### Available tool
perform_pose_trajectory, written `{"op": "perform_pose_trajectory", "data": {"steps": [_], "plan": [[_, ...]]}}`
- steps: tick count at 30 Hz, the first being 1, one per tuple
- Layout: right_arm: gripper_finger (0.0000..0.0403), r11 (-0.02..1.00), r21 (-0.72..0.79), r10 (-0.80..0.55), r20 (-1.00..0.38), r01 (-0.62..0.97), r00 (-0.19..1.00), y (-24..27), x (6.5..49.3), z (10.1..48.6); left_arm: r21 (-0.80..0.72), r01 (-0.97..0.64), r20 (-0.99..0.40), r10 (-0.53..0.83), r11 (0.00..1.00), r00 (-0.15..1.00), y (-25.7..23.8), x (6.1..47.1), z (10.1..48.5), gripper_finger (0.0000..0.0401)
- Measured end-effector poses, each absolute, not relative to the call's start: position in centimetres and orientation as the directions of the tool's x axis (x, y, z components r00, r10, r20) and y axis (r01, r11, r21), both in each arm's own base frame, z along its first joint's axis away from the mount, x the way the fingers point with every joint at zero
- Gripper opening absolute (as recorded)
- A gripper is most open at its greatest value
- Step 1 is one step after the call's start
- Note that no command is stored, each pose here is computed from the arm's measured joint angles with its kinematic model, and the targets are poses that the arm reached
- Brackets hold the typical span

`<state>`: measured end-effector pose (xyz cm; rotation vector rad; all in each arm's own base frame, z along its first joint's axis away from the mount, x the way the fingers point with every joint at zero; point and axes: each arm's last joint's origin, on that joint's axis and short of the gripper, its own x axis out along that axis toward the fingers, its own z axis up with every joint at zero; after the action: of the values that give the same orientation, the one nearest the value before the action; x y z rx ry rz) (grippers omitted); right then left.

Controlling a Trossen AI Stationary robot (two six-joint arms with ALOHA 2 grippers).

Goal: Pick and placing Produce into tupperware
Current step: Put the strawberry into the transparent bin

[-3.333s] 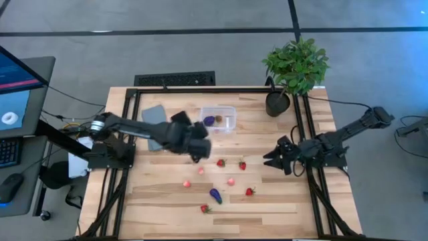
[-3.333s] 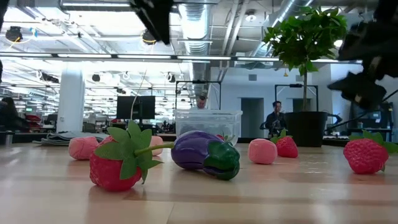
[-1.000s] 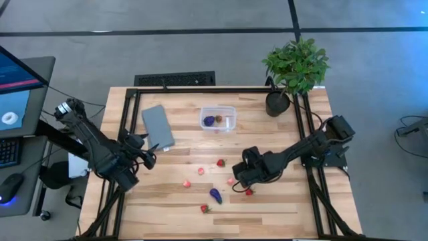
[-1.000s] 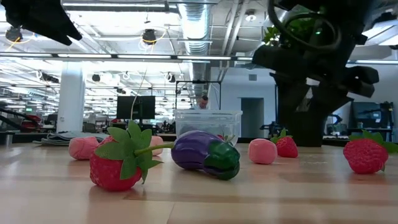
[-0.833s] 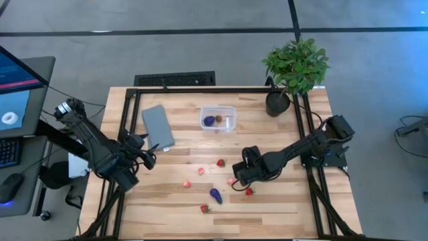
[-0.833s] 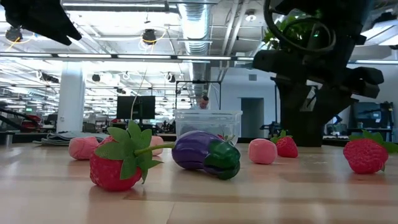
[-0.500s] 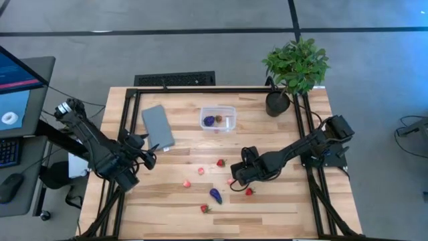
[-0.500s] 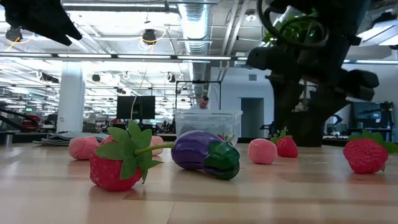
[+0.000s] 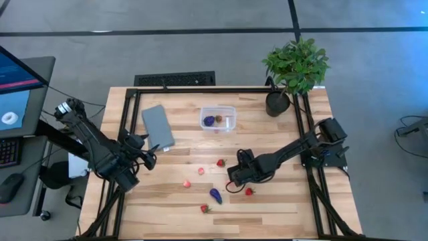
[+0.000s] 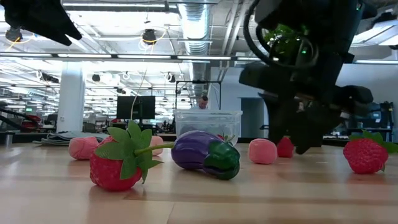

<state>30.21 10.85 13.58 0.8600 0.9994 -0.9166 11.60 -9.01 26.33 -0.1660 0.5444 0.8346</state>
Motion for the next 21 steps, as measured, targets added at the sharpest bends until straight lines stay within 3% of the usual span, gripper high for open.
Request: {"op": "perform_pose_trajectory", "data": {"steps": [21], "plan": [[0.026, 0.364, 0.149, -0.233, -0.941, 0.92, 0.245, 9.2, 30.8, 13.3, 0.082, -0.736, -0.523, 0.658, 0.672, 0.542, -9.0, 11.6, 26.3, 0.028]]}}
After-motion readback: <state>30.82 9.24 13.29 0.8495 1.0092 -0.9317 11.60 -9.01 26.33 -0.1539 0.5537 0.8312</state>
